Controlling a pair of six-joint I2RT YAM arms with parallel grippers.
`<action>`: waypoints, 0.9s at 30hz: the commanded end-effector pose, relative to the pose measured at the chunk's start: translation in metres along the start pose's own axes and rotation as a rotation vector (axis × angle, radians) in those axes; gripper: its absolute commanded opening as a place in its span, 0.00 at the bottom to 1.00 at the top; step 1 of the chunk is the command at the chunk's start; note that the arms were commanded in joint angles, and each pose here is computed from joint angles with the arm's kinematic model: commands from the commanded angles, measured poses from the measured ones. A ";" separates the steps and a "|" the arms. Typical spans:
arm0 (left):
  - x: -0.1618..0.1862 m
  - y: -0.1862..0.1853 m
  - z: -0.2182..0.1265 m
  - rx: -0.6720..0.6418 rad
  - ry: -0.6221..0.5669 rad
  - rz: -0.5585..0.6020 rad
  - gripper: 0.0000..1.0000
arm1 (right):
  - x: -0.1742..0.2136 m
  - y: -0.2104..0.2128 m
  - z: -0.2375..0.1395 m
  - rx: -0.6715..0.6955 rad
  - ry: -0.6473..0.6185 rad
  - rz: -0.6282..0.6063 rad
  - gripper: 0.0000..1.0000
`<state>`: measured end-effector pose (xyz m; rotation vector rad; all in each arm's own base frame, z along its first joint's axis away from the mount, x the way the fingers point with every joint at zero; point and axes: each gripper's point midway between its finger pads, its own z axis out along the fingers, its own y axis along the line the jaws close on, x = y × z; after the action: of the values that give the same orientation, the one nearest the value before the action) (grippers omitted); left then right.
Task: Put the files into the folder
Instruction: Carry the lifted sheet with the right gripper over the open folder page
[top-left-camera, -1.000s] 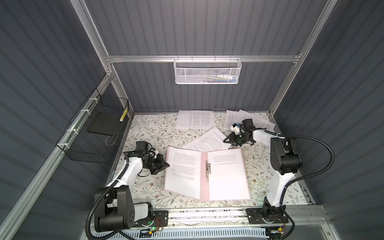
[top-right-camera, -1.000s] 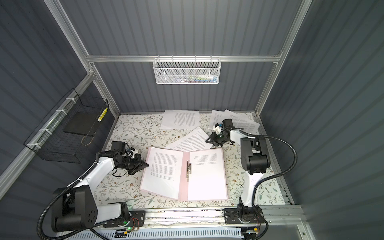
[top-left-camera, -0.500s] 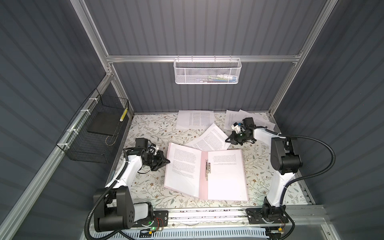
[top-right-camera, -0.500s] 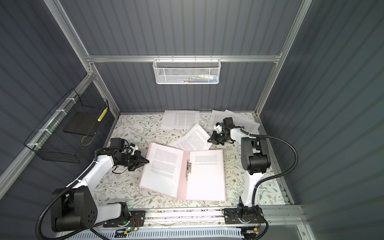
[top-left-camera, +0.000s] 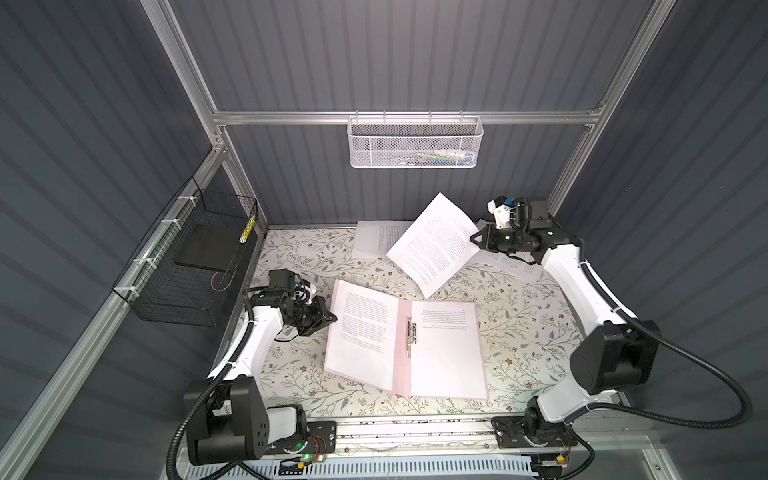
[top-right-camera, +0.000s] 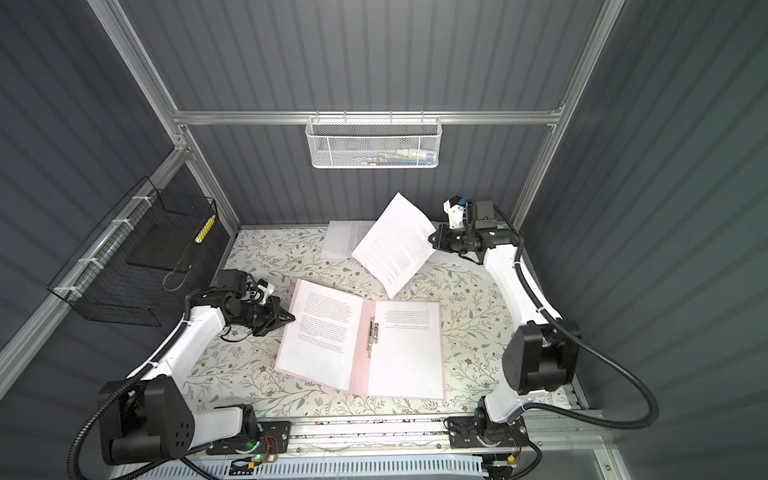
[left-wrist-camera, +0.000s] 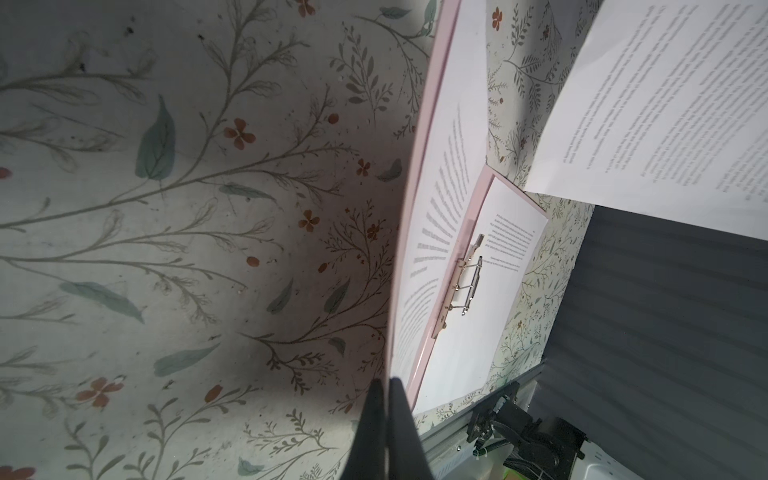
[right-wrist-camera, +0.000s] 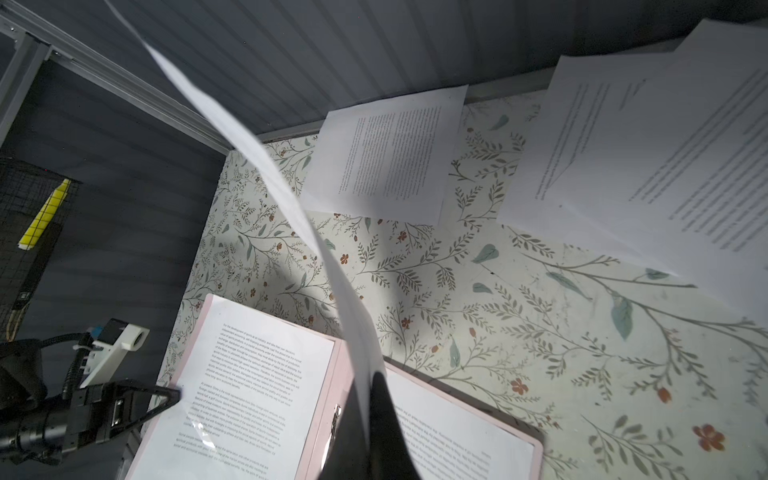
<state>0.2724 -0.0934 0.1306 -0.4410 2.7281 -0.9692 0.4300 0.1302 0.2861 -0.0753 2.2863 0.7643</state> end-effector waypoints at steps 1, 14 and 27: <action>-0.008 -0.001 -0.006 -0.036 -0.034 0.042 0.00 | 0.016 0.018 -0.026 -0.002 0.047 -0.053 0.00; -0.023 -0.004 -0.006 -0.024 -0.085 0.063 0.00 | 0.098 0.107 -0.108 -0.186 0.228 -0.229 0.00; -0.023 -0.007 -0.004 0.001 -0.089 0.072 0.00 | 0.152 0.180 -0.166 -0.457 0.361 -0.265 0.00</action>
<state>0.2910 -0.0876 0.1374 -0.3914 2.6594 -0.9076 0.1884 0.2145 0.3648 -0.7461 2.3111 1.1302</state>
